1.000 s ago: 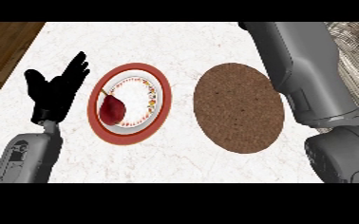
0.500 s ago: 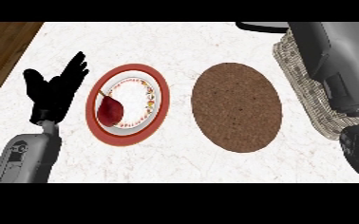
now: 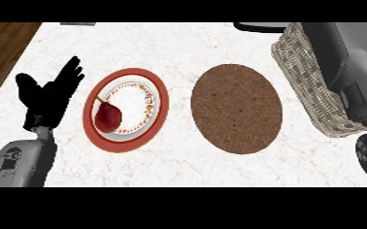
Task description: Pick the tomato from the placemat and place it in the basket
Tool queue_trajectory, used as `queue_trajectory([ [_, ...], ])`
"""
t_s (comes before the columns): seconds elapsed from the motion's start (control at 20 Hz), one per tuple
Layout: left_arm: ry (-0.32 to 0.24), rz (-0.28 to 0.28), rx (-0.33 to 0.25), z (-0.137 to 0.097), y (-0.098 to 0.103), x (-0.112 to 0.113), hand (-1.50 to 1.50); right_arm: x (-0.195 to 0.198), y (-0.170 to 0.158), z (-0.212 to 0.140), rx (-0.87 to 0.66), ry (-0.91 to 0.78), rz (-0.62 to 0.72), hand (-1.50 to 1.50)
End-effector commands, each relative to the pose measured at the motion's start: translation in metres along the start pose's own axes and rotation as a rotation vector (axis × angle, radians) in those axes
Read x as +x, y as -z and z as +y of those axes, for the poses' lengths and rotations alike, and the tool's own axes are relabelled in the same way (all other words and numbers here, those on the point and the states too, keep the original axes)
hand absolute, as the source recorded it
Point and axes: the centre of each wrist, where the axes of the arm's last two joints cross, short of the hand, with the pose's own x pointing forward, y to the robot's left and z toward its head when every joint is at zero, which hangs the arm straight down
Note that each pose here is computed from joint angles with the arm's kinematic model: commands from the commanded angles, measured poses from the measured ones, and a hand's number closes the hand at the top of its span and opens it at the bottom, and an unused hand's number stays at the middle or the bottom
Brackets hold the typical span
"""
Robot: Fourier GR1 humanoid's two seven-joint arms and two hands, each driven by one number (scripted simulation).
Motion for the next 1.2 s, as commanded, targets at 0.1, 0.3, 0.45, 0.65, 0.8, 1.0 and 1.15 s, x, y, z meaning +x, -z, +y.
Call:
queue_trajectory([
  [0.1, 0.004, 0.003, -0.006, 0.008, -0.014, -0.009, 0.00, -0.027, -0.002, 0.021, -0.005, 0.086, 0.188, 1.50],
  [0.3, 0.002, -0.007, 0.028, 0.015, 0.001, 0.006, 0.00, -0.050, 0.010, 0.032, -0.022, 0.077, 0.172, 1.50],
  [0.45, -0.013, 0.018, 0.008, 0.002, -0.012, -0.005, 0.00, -0.072, 0.032, 0.033, -0.161, 0.071, 0.284, 1.50],
  [0.65, 0.005, 0.007, 0.027, 0.000, -0.005, 0.005, 0.00, -0.090, 0.020, 0.048, -0.099, 0.084, 0.320, -1.50],
  [0.8, -0.002, 0.012, 0.002, -0.002, -0.006, -0.016, 0.00, -0.097, 0.020, 0.052, -0.093, 0.081, 0.282, -1.50],
  [1.0, -0.009, 0.025, 0.017, -0.003, -0.004, -0.003, 0.00, -0.102, 0.016, 0.055, -0.094, 0.145, 0.226, -1.50],
  [1.15, -0.005, -0.005, 0.012, -0.001, -0.009, -0.003, 0.00, -0.098, 0.028, 0.046, -0.156, 0.209, 0.267, -1.50],
])
